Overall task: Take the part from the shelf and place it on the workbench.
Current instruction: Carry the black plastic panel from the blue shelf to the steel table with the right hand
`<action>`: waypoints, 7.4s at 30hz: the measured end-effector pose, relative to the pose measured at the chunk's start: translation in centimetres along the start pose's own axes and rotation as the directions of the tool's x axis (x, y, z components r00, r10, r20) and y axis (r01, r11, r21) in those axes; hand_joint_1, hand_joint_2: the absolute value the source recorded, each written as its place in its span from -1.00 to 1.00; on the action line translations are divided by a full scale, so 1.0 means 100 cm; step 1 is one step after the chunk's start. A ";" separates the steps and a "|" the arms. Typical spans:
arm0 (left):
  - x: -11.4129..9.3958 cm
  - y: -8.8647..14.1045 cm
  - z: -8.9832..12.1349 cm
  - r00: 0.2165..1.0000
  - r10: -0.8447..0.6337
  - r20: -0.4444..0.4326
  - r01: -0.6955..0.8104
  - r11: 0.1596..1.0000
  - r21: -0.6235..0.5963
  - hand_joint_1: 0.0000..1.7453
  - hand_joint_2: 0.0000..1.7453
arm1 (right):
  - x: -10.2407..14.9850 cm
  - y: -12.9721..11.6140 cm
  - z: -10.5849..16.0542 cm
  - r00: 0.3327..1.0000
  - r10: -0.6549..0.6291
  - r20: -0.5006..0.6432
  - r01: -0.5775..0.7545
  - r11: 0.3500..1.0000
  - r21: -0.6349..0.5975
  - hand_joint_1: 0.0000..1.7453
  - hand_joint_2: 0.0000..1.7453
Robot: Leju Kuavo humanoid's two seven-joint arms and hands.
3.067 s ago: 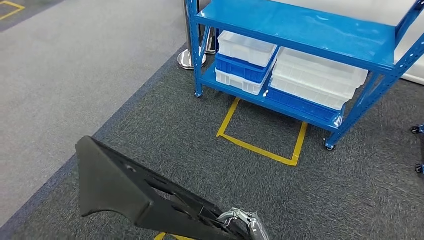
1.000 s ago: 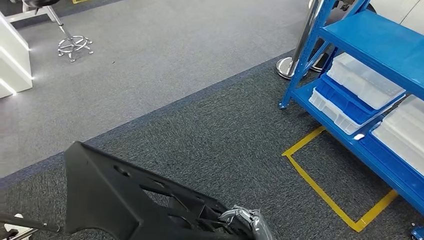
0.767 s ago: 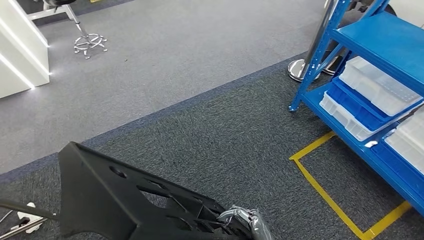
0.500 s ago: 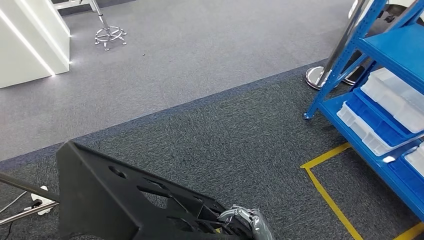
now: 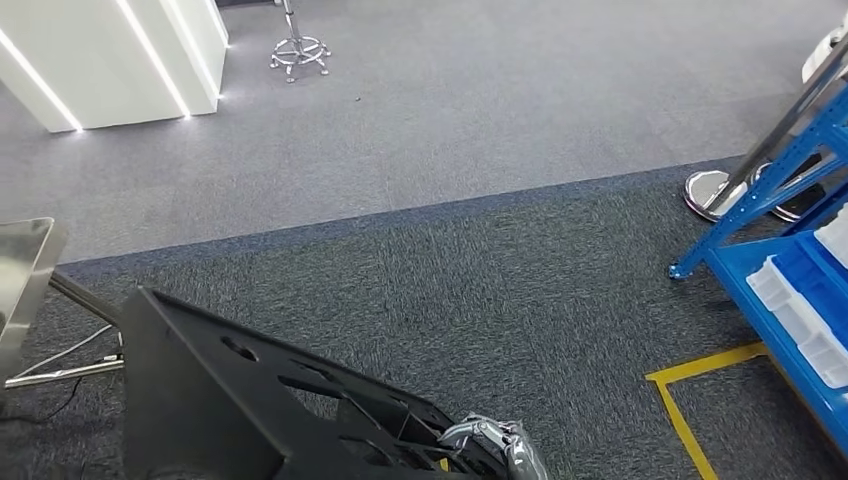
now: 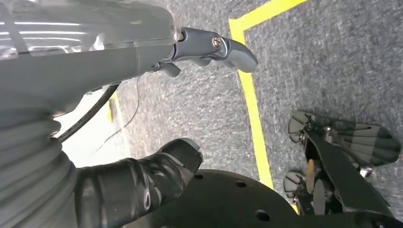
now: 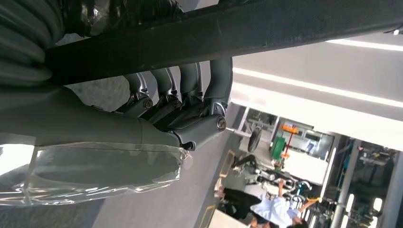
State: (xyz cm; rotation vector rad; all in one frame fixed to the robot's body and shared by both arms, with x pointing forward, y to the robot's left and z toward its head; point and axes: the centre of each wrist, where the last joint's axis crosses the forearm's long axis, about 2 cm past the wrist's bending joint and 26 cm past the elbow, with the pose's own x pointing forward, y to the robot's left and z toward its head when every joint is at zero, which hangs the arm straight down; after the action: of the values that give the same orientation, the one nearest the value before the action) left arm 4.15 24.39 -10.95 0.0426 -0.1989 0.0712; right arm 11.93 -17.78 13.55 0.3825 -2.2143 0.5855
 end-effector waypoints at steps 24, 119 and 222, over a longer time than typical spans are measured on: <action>-0.005 0.001 0.000 0.999 0.033 -0.009 -0.033 0.999 0.012 -1.00 1.00 | -0.007 0.000 -0.009 0.995 -0.086 0.045 0.082 0.993 0.086 1.00 1.00; 0.002 0.021 -0.003 0.994 0.110 -0.022 -0.109 0.992 0.057 -1.00 1.00 | -0.028 0.028 -0.068 0.913 -0.388 0.126 0.349 0.903 0.252 1.00 1.00; 0.003 0.021 -0.003 0.995 0.089 -0.050 -0.086 0.995 0.056 -1.00 1.00 | -0.027 0.017 -0.065 0.917 -0.387 0.092 0.349 0.894 0.282 1.00 1.00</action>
State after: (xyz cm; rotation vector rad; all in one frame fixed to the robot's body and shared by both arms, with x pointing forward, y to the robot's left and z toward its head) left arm 4.32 26.55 -11.09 0.0861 -0.1466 0.1649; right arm 16.95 -12.72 14.77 0.9900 -2.1240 0.6545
